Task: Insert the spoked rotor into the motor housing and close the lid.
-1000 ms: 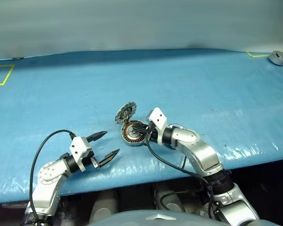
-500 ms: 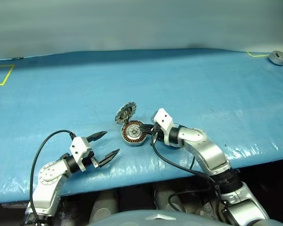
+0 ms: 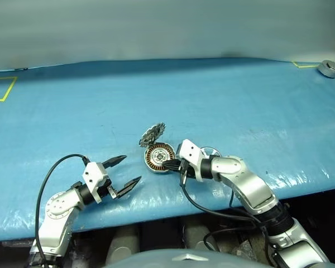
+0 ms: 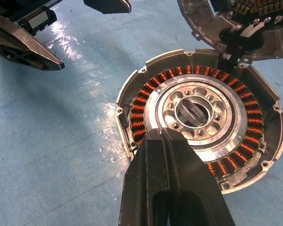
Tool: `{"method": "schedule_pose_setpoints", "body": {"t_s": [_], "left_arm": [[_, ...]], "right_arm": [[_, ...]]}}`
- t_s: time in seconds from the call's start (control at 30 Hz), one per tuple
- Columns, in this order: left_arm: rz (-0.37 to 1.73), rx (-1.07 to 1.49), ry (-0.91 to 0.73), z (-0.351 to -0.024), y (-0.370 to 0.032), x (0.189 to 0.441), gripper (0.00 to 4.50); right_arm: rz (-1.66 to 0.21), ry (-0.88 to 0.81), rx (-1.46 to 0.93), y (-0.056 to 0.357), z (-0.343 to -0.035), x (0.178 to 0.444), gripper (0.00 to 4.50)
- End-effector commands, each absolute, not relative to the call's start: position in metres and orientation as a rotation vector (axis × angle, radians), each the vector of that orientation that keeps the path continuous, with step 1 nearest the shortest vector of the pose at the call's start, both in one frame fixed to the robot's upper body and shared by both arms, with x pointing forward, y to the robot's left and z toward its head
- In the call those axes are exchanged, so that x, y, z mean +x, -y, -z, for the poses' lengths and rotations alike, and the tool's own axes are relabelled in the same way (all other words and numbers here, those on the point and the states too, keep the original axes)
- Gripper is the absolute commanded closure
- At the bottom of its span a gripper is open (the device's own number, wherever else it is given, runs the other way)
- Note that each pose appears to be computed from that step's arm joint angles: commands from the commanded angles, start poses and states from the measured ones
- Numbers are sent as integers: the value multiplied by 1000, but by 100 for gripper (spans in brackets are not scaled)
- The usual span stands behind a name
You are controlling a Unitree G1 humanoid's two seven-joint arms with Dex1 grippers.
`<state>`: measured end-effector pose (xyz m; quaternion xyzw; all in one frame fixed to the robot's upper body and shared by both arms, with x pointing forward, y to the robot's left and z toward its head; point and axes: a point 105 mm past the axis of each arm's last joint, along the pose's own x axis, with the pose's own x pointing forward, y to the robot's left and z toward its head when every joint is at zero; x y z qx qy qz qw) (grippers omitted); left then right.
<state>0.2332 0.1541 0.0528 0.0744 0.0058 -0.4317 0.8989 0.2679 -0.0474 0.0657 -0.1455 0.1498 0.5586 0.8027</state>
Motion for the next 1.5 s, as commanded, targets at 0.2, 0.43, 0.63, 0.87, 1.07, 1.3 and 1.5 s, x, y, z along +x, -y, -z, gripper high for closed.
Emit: {"method": "schedule_pose_setpoints", "body": {"t_s": [0.2, 0.43, 0.63, 0.87, 1.07, 1.3, 1.5], "left_arm": [[881, 182, 11, -57, -157, 235, 0], [877, 183, 9, -56, -157, 235, 0], [876, 181, 8, -56, -156, 235, 0], [872, 176, 3, -54, -156, 233, 0], [877, 171, 2, -53, -154, 234, 0], [875, 174, 1, -53, -155, 234, 0], [864, 177, -1, -53, -156, 234, 0]], "right_arm": [[-1250, -315, -307, 34, -66, 261, 443], [-1253, -298, -299, 25, -68, 263, 443], [-1213, -266, -282, 22, -74, 271, 443], [-1210, -202, -185, 25, -97, 276, 443], [-1160, -194, -181, 31, -100, 286, 443], [-1128, -248, -192, 35, -85, 291, 443], [-1124, -312, -204, 37, -68, 288, 443]]}}
